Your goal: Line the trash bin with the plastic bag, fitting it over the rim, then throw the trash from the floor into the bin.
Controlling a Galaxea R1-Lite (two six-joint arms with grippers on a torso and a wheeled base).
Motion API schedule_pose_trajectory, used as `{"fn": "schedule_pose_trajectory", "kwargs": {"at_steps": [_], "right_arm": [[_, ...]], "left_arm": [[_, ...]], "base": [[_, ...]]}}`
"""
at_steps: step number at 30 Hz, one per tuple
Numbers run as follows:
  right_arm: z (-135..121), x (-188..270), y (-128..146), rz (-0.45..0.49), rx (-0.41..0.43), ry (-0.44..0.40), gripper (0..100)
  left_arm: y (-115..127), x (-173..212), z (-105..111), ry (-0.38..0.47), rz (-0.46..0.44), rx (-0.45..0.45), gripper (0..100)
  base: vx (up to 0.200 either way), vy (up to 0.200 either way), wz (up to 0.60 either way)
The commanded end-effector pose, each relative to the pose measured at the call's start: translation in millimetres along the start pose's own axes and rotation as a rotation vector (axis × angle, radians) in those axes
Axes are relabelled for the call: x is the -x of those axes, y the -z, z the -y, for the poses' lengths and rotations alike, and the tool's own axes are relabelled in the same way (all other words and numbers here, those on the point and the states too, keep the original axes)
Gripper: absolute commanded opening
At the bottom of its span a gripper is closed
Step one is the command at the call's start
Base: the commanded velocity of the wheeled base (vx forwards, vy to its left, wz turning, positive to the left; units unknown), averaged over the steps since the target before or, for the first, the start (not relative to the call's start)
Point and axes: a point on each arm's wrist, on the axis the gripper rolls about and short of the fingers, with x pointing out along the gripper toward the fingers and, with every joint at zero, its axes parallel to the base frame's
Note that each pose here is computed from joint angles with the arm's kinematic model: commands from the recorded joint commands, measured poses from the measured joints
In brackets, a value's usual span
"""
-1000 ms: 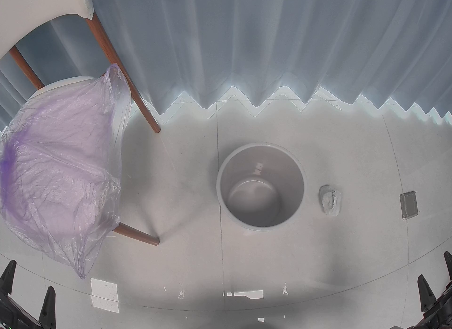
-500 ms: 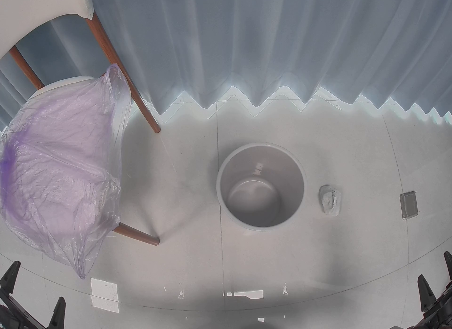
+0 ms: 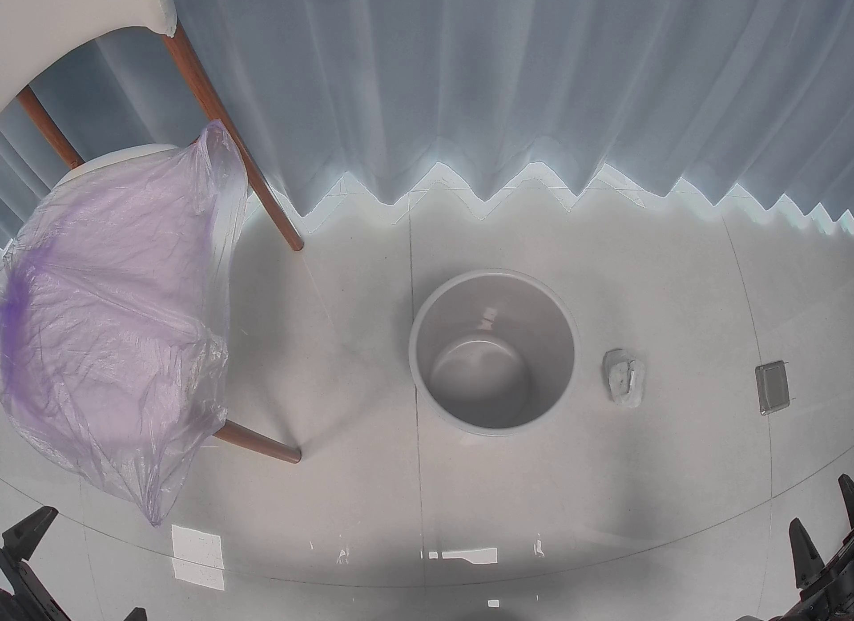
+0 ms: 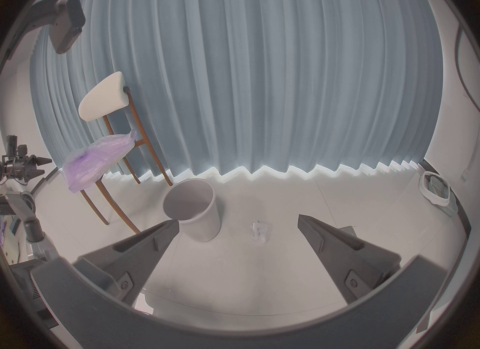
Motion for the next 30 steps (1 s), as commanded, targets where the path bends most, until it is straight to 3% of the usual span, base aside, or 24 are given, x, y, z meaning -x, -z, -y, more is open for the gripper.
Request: {"fn": "schedule_pose_trajectory", "kwargs": {"at_steps": [1, 7, 16, 19, 27, 30], "right_arm": [[0, 0, 5, -0.001, 0.000, 0.002, 100], [0, 0, 5, -0.001, -0.002, -0.003, 100], [0, 0, 5, -0.001, -0.002, -0.006, 100], [0, 0, 5, -0.001, -0.002, -0.008, 100], [0, 0, 5, -0.001, -0.002, -0.008, 100], [0, 0, 5, 0.001, -0.002, -0.008, 100]], "left_arm": [[-16, -9, -9, 0.024, -0.042, 0.070, 100], [-39, -23, -24, 0.067, -0.078, 0.126, 100], [-61, -53, -44, 0.137, -0.088, 0.131, 100], [-74, -79, -56, 0.176, -0.074, 0.127, 100], [-80, -106, -68, 0.187, -0.103, 0.060, 100], [-84, -126, -78, 0.121, -0.162, 0.043, 100]], "base": [[0.000, 0.000, 0.00], [0.000, 0.000, 0.00], [0.000, 0.000, 0.00], [0.000, 0.000, 0.00], [0.000, 0.000, 0.00], [0.000, 0.000, 0.00]]}}
